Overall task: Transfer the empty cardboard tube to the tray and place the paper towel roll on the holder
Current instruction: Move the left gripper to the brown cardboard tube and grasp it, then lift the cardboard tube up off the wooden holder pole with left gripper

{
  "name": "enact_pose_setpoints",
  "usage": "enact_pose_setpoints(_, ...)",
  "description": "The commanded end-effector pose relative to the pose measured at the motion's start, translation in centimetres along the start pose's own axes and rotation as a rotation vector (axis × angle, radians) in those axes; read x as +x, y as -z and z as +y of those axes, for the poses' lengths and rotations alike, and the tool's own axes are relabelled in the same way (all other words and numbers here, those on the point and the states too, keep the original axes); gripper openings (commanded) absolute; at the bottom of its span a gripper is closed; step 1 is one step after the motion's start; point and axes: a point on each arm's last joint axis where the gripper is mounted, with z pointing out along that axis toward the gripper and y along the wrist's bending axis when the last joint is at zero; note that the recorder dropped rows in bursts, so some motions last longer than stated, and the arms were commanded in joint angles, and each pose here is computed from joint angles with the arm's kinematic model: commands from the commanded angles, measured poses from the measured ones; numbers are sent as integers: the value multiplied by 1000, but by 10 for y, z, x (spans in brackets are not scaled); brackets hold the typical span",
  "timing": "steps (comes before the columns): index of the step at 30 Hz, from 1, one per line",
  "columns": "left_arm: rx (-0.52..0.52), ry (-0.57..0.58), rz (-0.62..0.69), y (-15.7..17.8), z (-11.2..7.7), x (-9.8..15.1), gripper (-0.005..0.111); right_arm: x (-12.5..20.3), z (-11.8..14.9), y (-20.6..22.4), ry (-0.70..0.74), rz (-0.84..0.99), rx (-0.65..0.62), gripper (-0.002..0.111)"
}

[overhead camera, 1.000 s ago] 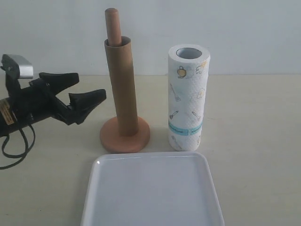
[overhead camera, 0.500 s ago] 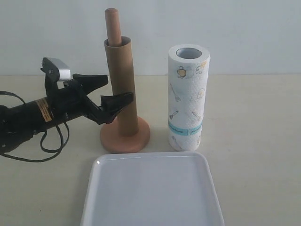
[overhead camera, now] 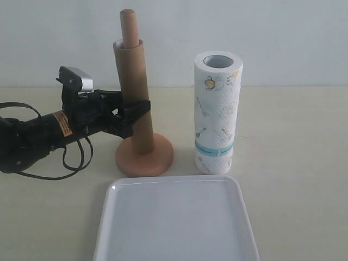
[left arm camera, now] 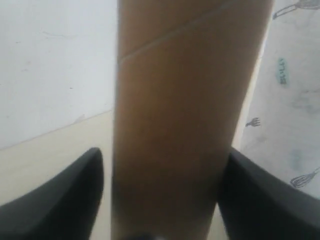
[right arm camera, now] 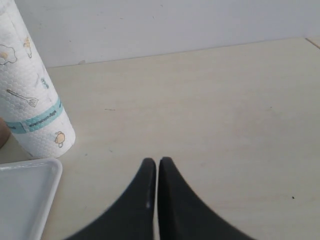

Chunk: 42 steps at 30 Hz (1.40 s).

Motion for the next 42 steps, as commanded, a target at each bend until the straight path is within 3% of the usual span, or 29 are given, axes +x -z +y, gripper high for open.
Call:
enact_pose_setpoints(1, 7, -4, -19, -1, -1, -2, 29, 0, 0, 0, 6, -8, 4, 1)
enact_pose_setpoints(5, 35, -9, -90, -1, -4, -11, 4, 0, 0, 0, 6, -8, 4, 1)
enact_pose_setpoints(13, 77, 15, -183, 6, -12, -49, 4, 0, 0, 0, 6, -8, 4, 1)
enact_pose_setpoints(22, 95, -86, -410, 39, -37, -145, 4, 0, 0, 0, 6, -8, 4, 1)
enact_pose_setpoints(29, 50, -174, -605, 88, -65, -223, 4, 0, 0, 0, 6, -8, 4, 1)
enact_pose_setpoints(34, -11, -243, -578, 122, -87, -261, 4, 0, 0, 0, 6, -8, 4, 1)
enact_pose_setpoints(42, -228, -289, -391, 175, -110, -285, 4, 0, 0, 0, 6, -8, 4, 1)
